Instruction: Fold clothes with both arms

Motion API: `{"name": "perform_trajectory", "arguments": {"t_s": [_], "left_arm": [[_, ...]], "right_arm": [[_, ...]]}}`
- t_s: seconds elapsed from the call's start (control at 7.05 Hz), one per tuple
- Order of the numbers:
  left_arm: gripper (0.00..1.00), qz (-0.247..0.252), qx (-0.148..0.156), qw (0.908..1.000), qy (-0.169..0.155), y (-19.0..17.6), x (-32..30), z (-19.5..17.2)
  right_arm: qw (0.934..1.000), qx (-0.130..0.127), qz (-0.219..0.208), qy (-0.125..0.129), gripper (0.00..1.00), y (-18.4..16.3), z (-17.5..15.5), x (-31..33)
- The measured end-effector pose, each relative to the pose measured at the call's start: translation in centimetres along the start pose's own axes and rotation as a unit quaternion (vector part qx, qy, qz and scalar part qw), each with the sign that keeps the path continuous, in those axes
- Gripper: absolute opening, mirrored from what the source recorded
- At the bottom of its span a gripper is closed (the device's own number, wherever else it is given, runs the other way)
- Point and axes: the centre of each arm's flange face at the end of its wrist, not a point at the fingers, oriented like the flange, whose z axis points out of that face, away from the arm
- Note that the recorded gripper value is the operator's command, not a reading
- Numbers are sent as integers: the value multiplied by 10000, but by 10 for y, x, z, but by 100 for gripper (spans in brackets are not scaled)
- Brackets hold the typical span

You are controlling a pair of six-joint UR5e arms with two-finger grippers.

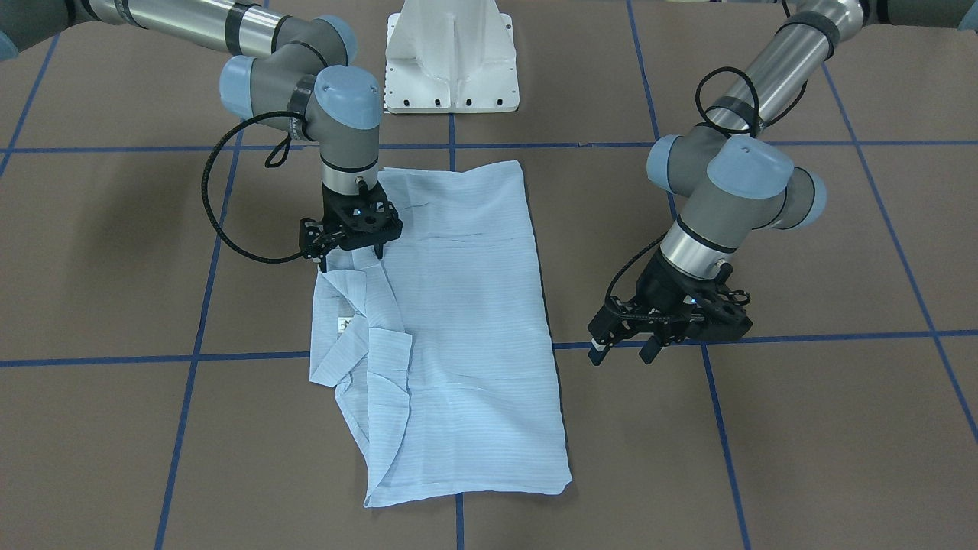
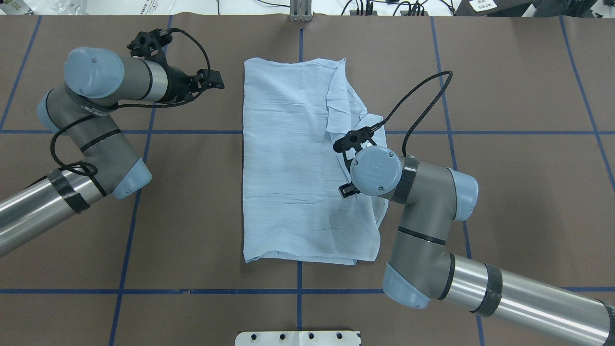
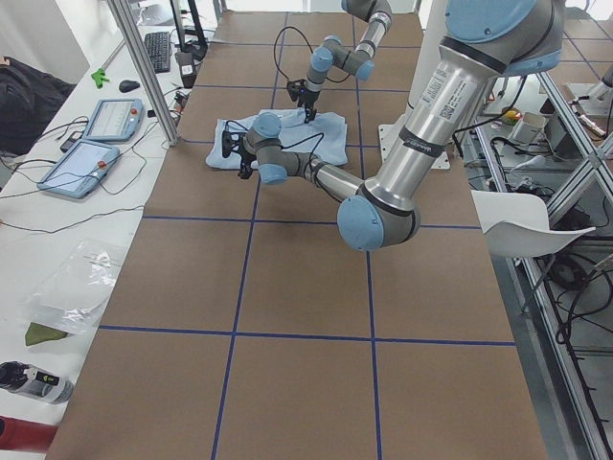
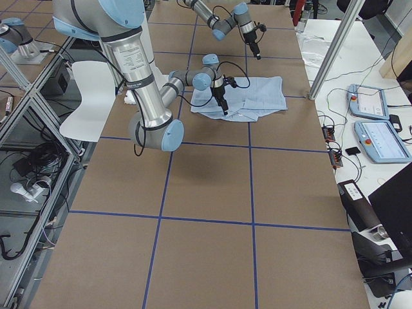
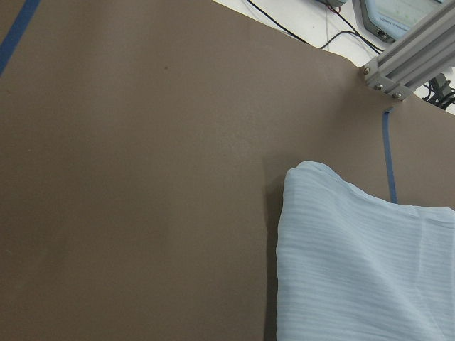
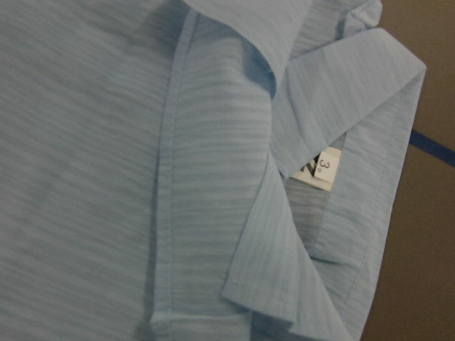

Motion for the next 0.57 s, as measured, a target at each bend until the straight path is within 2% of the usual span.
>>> {"name": "perform_trajectory", "arguments": {"t_s": [0.28,0.57], "left_arm": [[100,-4,-13,10000,8,2,2,1],[100,-6,-14,10000,23,2,6,2]], "right_arm": [[9999,-27,-44,114,100,-6,6,30],[9995,-145,-121,262,100,-9,15,88]]}}
